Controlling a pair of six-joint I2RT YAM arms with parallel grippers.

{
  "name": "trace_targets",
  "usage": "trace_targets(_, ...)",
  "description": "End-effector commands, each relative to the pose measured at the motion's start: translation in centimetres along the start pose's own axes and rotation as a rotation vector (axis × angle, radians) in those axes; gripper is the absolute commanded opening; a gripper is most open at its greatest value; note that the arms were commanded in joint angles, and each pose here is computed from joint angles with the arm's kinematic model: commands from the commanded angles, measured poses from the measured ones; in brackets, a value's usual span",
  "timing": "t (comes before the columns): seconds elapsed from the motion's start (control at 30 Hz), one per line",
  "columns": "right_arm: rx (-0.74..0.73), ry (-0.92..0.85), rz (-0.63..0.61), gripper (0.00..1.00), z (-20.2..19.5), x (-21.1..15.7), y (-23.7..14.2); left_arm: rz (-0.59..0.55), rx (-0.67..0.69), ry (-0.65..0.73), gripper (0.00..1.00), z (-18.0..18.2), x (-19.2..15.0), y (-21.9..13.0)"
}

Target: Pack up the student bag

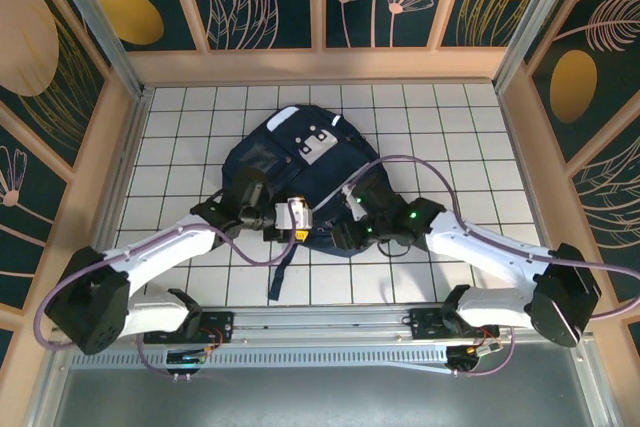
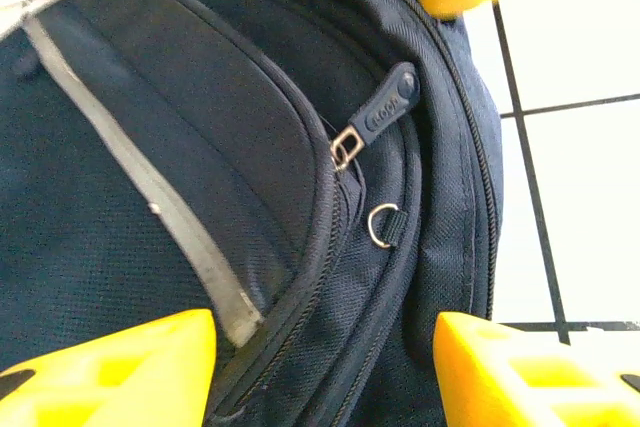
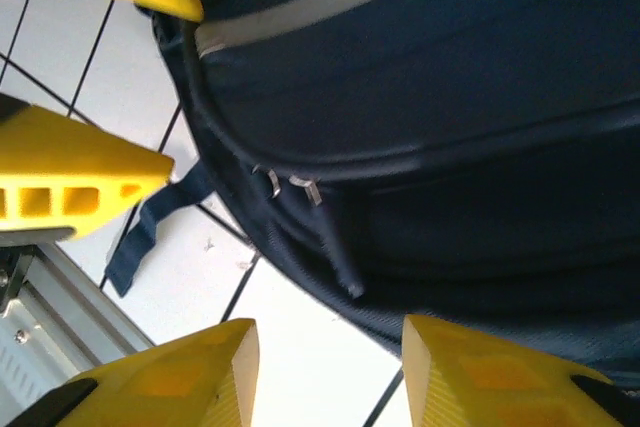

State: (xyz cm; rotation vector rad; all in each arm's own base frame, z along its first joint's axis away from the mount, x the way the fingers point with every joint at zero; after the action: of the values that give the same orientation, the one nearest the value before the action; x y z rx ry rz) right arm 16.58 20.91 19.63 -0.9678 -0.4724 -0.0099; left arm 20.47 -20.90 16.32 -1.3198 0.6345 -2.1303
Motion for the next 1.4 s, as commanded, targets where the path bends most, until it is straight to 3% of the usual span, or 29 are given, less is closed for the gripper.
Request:
trace_targets(0.0, 0.048, -0.077, 0.004, 0.45, 0.4, 1.0, 0.6, 0.015, 0.023, 0.032, 0.58, 1.3, 0.6, 0.6)
trace_targets(0.5, -0.022, -0.207, -0.015, 0.43, 0.5, 2.0, 4.1, -0.028, 0.013, 0.049, 0.55, 1.4, 1.6, 1.4)
trace_targets(0.77, -0.06, -0.233, 0.007, 0.3, 0.8, 1.3, 5.6, -0.022, 0.011, 0.044, 0.54, 1.2, 1.3, 1.6)
trace_targets(0.9, -0.039, -0.223, 0.013, 0.01, 1.0, 1.2, 5.5, -0.025, 0.011, 0.043, 0.54, 0.9, 1.2, 1.6)
trace_targets(1.37, 0.147, -0.242, -0.116, 0.0, 3.1, 1.5, 0.1, -0.093, -0.016, 0.068, 0.57, 1.0, 2.0, 1.7)
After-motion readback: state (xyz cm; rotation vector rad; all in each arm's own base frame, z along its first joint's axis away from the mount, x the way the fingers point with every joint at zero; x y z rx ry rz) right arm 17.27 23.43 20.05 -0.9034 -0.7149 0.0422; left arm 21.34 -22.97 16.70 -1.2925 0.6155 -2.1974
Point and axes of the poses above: each hand's point on the last joint's axis, 136 mm out from that joint toward the fingers, its own y axis out along the fingers, its own z axis along the line the jaws close on, x = y × z, the point moved 9 cm from there along -y, back along the fingers, and after that the axes turned 10 degrees about y, right-handed, at the moved point
